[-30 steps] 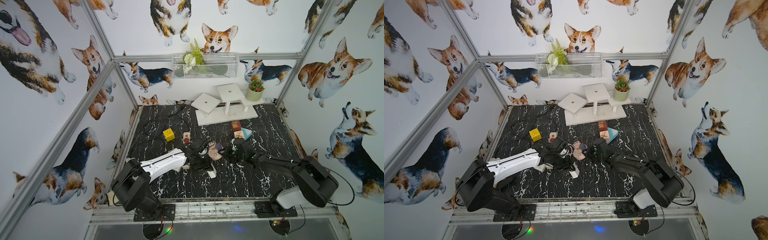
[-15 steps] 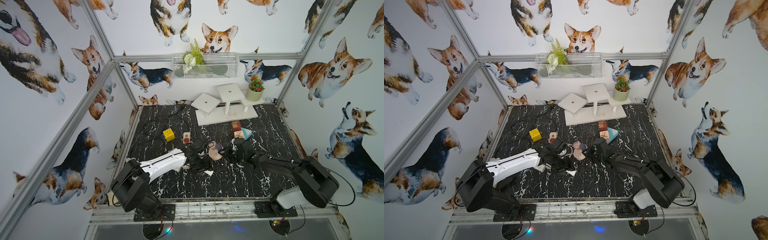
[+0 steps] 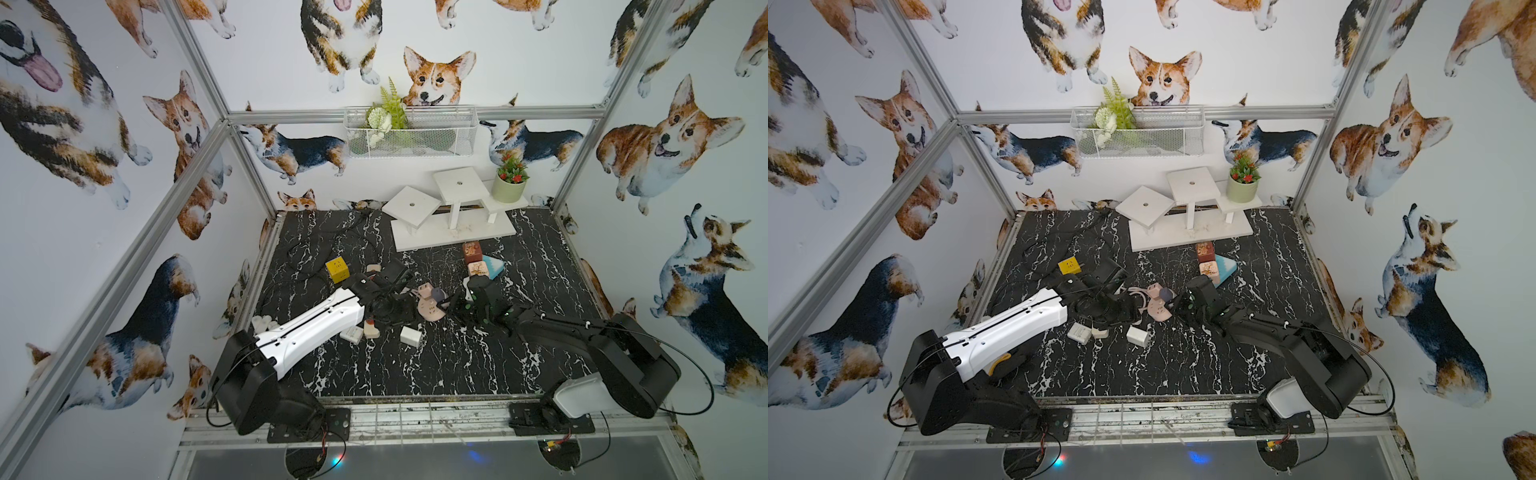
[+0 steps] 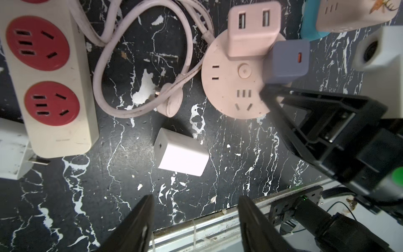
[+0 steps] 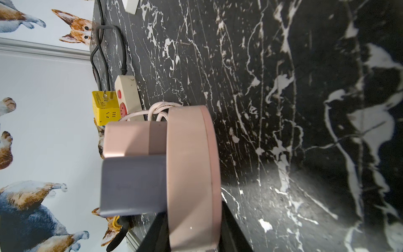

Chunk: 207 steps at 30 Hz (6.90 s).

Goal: Pull the plug off the socket
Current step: Remove the plug from the socket, then place the plug at the center of the board, then remove the plug from the socket.

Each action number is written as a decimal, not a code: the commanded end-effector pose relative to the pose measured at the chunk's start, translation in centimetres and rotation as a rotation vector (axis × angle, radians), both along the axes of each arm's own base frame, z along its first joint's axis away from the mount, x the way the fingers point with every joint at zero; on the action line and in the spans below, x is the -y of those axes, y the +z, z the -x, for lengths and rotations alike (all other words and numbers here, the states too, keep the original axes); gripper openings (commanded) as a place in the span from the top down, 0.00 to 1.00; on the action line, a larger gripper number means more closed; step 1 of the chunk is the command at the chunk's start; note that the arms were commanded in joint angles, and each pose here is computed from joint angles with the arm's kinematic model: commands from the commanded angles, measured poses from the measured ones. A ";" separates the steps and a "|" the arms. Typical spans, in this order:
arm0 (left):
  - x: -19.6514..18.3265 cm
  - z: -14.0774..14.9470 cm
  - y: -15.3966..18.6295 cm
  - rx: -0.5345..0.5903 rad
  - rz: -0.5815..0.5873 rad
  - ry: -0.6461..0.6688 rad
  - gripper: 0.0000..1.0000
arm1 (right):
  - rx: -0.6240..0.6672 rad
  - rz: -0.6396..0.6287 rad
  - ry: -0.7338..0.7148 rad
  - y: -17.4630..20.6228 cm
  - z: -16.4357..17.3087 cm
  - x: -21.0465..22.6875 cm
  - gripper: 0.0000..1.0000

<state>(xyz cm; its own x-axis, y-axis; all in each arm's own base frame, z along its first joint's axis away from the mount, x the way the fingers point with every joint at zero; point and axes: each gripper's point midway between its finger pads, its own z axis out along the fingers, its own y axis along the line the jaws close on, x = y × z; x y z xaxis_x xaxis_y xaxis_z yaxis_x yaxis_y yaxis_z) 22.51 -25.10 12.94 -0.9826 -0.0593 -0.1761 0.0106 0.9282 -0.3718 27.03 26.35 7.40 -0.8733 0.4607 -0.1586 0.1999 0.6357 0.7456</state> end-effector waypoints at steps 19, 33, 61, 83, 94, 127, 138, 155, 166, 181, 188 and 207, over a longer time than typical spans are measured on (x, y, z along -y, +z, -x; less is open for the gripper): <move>5.4 -12.3 2.8 0.306 0.126 -0.268 0.43 | -0.029 0.045 0.109 -0.1 1.7 -0.1 1.00; 5.5 -6.6 -1.4 0.466 0.109 -1.286 0.41 | -0.089 0.043 0.226 0.5 3.8 0.3 1.00; 7.3 -7.0 -2.0 0.477 0.244 -1.325 1.00 | -0.125 0.040 0.180 -1.0 4.1 1.6 1.00; 6.5 -9.7 0.7 0.566 0.142 -1.307 1.00 | -0.275 0.167 0.032 -4.9 5.3 5.0 1.00; 6.6 -10.0 0.0 0.508 0.080 -1.308 1.00 | -0.305 0.182 0.040 -5.3 5.4 4.9 1.00; 4.0 -23.5 0.5 0.426 0.332 0.301 1.00 | -0.256 0.176 0.092 -4.1 4.2 3.0 1.00; 4.4 -21.6 -5.6 0.232 0.331 0.336 0.89 | -0.249 0.180 0.093 -3.8 4.4 3.3 1.00; 3.3 -21.1 -1.8 0.330 0.249 0.218 0.33 | -0.233 0.179 0.112 -3.2 4.1 2.9 1.00; 2.7 -14.4 0.4 -0.035 0.164 0.103 0.37 | -0.227 0.188 0.121 -3.5 4.2 3.0 1.00; 6.3 -8.7 0.9 -0.201 0.430 0.097 0.30 | -0.224 0.183 0.126 -3.7 4.2 2.8 1.00; 7.3 -8.1 -0.5 -0.254 0.391 0.082 0.36 | -0.218 0.187 0.134 -3.4 4.1 2.6 1.00; 8.3 -7.2 -2.5 -0.345 0.286 0.076 0.62 | -0.214 0.185 0.142 -3.8 3.9 2.1 1.00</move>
<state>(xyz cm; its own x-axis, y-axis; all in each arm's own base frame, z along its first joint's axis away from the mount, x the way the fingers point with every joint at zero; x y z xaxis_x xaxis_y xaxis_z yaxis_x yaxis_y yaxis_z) 29.66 -33.54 10.33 -0.9730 -0.1246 0.1944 -0.2178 0.7750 -0.5933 25.28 26.95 7.05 -0.9502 0.2966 -0.0953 0.1455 0.6930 0.7061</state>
